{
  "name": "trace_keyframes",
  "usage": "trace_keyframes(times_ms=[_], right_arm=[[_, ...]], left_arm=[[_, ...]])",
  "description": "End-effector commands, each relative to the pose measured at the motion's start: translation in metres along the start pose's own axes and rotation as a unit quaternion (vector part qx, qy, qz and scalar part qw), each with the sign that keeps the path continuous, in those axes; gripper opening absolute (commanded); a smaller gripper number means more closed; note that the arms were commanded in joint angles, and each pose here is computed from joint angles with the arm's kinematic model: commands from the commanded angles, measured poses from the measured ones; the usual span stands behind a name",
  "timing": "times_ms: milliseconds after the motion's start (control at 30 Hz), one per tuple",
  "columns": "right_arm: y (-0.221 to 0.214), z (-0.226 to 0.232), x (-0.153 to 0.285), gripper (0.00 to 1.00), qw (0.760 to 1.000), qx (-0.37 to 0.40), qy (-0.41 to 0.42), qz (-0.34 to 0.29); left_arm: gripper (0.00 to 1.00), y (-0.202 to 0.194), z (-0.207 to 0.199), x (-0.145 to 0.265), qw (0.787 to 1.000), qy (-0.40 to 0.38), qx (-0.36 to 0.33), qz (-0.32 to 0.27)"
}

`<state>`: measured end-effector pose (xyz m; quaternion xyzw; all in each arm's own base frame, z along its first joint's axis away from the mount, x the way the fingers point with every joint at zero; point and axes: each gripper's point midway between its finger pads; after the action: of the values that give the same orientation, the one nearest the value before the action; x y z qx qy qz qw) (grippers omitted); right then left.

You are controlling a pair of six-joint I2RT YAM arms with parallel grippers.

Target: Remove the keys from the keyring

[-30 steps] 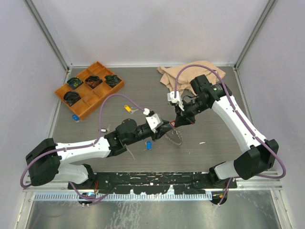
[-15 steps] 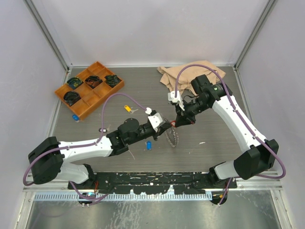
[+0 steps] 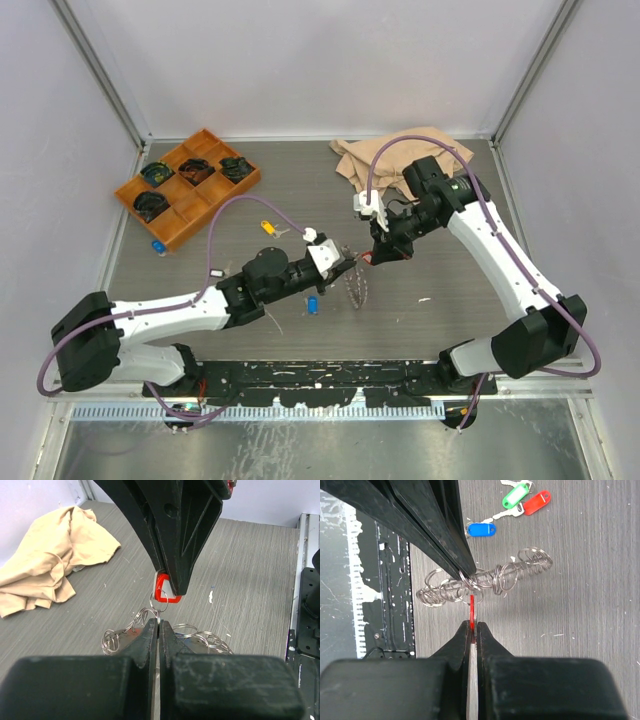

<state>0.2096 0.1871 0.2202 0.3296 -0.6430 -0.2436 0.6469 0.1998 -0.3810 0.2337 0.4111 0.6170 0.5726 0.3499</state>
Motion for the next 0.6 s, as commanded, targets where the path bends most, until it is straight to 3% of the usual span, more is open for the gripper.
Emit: trace_keyframes(times_ms=[0,567], right_arm=[[0.014,-0.006,0.020,0.01,0.998,0.031,-0.048,0.002],[0.026,0.019,0.012,0.01,0.996,0.058,-0.013,-0.060]], left_arm=[[0.00,0.040,-0.004,0.008,0.998,-0.007,-0.020,-0.055],[0.00,0.066,-0.008,0.013,0.989,-0.035,0.056,-0.129]])
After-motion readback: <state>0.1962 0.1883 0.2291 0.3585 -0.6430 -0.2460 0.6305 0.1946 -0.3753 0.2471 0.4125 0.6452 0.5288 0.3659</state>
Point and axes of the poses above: each gripper's point midway between its finger pads, its own x axis back along the fingers, its own z axis along the line the jaws close on, y = z × x, and after that the axes turned 13 degrees about x, right-handed
